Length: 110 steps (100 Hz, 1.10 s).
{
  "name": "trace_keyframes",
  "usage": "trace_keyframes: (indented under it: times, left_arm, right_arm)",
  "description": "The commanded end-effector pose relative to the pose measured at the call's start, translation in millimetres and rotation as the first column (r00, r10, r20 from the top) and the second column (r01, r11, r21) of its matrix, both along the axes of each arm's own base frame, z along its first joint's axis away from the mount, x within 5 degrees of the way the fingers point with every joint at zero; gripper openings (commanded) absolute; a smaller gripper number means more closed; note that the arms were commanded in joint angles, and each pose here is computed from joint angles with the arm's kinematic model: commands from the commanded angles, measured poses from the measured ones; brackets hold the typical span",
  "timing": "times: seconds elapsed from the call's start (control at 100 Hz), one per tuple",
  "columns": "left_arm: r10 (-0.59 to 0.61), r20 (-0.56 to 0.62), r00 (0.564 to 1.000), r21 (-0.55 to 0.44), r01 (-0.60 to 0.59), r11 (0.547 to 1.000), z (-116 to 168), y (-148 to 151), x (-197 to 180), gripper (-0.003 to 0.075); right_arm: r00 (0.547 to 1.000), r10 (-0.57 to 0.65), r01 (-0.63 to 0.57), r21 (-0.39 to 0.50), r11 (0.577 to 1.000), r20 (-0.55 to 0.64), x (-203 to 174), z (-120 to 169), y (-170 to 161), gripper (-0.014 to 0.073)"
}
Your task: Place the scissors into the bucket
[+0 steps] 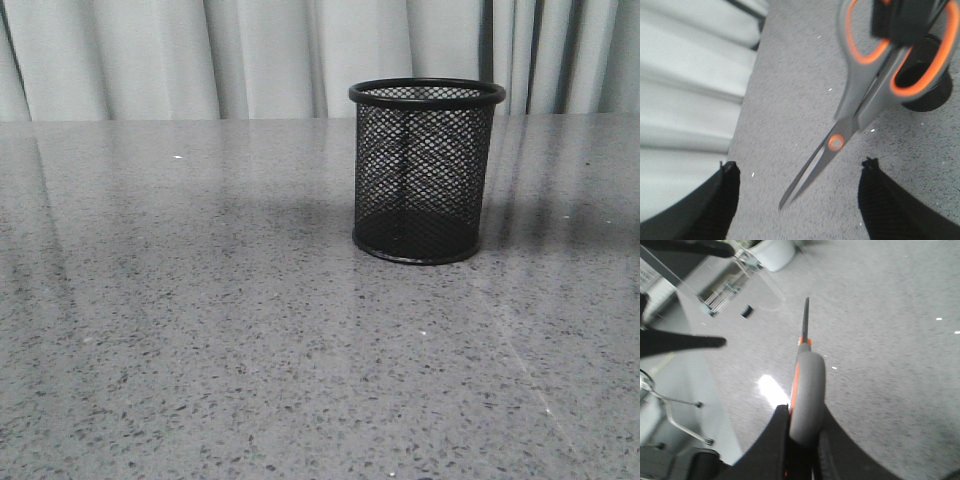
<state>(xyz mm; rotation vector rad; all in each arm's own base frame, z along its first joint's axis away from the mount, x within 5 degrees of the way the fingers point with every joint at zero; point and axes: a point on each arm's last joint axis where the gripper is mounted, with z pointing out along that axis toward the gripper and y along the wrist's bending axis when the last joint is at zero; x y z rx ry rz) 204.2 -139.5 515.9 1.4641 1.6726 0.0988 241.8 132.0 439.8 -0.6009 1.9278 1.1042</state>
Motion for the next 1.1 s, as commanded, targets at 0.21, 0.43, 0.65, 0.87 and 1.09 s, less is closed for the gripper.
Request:
trace_keyframes:
  times: [0.21, 0.43, 0.65, 0.87, 1.09]
  left_arm:
    - [0.140, 0.031, 0.990, -0.144, -0.134, 0.981, 27, 26, -29, 0.0403]
    - [0.209, 0.025, 0.978, -0.207, -0.200, 0.958, 34, 37, -39, 0.0403]
    - [0.296, 0.022, 0.955, -0.250, -0.282, 0.926, 39, 47, -45, 0.0403]
    - [0.316, 0.055, 0.947, -0.270, -0.291, 0.918, 45, 56, -54, 0.0404]
    - [0.334, 0.080, 0.939, -0.273, -0.301, 0.914, 48, 61, -58, 0.0403]
  right_arm:
    - [0.989, -0.108, 0.124, -0.186, 0.975, 0.096, -22, 56, -20, -0.0043]
    - [0.979, -0.176, 0.200, -0.346, 0.917, 0.099, -39, 76, -37, -0.0043]
    - [0.963, -0.253, 0.270, -0.370, 0.889, 0.095, -48, 83, -46, -0.0043]
    - [0.959, -0.263, 0.283, -0.378, 0.882, 0.104, -49, 84, -48, -0.0043]
    - [0.959, -0.262, 0.282, -0.378, 0.882, 0.104, -49, 84, -48, -0.0043]
